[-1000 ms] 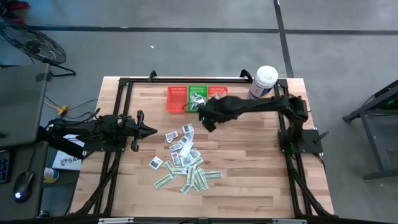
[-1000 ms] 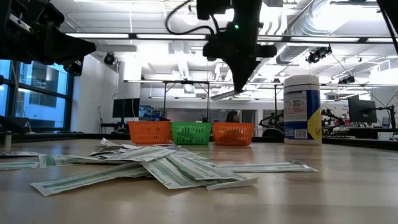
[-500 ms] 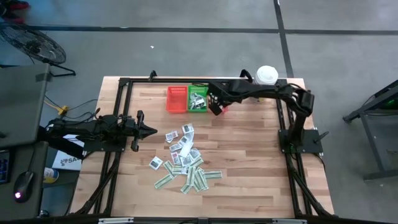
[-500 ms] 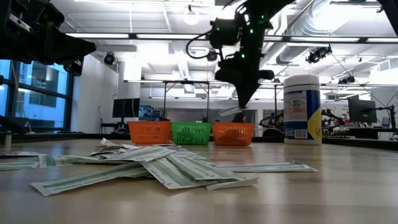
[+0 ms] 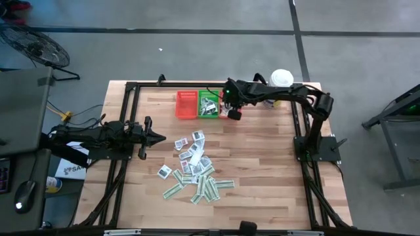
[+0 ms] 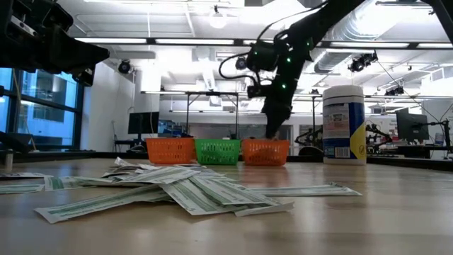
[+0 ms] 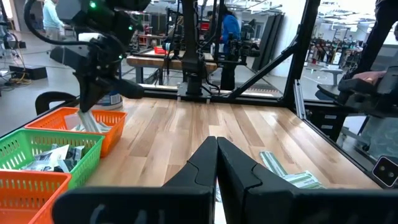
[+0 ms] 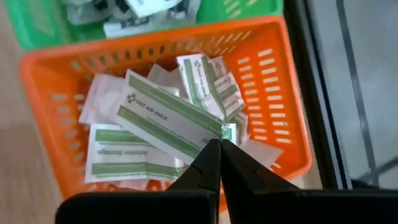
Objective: Pick & Place First Aid Supplies
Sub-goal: Put the bandage pack into the right orange bin
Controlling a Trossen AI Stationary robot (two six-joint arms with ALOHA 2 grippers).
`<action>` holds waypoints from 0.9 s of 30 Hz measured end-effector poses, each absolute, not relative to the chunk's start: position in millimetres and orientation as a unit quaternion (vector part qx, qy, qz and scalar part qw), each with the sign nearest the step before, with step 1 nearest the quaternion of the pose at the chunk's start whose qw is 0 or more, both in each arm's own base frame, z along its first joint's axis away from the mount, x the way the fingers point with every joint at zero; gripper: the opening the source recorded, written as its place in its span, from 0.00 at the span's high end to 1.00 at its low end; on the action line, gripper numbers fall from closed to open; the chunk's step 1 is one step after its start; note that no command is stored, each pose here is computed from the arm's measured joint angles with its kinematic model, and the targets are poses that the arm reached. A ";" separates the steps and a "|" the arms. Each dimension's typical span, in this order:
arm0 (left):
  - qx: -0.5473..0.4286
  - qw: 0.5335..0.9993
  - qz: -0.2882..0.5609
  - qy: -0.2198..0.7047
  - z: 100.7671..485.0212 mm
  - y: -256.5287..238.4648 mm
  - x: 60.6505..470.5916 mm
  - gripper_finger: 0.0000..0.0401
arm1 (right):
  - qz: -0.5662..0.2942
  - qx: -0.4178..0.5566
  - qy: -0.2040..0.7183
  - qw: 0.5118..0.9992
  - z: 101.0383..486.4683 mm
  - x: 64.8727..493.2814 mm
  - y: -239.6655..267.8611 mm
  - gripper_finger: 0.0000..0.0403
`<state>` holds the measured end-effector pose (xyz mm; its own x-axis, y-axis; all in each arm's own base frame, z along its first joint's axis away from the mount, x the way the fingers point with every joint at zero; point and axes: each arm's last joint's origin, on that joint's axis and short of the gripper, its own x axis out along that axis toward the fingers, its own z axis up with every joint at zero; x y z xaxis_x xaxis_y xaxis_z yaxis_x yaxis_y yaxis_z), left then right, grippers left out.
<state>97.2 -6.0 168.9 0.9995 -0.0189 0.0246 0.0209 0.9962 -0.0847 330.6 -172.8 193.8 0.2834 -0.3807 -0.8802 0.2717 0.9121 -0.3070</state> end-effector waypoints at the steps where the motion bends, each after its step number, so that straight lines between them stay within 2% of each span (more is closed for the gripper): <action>1: -0.043 0.999 -0.010 -0.012 168.8 -6.0 97.2 1.00 | -0.195 -0.057 0.565 0.800 191.8 329.6 -173.3 1.00; 5: -0.043 0.999 -0.010 -0.012 168.8 -6.0 97.2 1.00 | -0.174 -0.091 0.573 0.796 188.2 327.7 -174.6 0.98; 9: -0.043 0.999 -0.010 -0.012 168.8 -6.0 97.2 1.00 | -0.161 -0.112 0.574 0.795 186.3 327.3 -175.3 0.92; 19: -0.043 0.999 -0.010 -0.012 168.9 -6.0 97.2 1.00 | -0.152 -0.098 0.551 0.814 187.9 330.6 -176.3 0.59; 24: -0.042 0.999 -0.010 -0.012 168.8 -5.9 97.2 1.00 | -0.197 -0.079 0.543 0.813 194.4 328.8 -176.5 0.44; 27: -0.043 0.999 -0.010 -0.012 168.9 -5.9 97.2 1.00 | -0.236 -0.063 0.533 0.810 202.6 327.3 -172.0 0.38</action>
<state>97.2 -5.9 168.9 0.9995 -0.0183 0.0246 0.0204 0.9962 -0.0847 327.3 -172.0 202.6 0.3202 -0.4494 -0.8340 0.3141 0.8809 -0.3541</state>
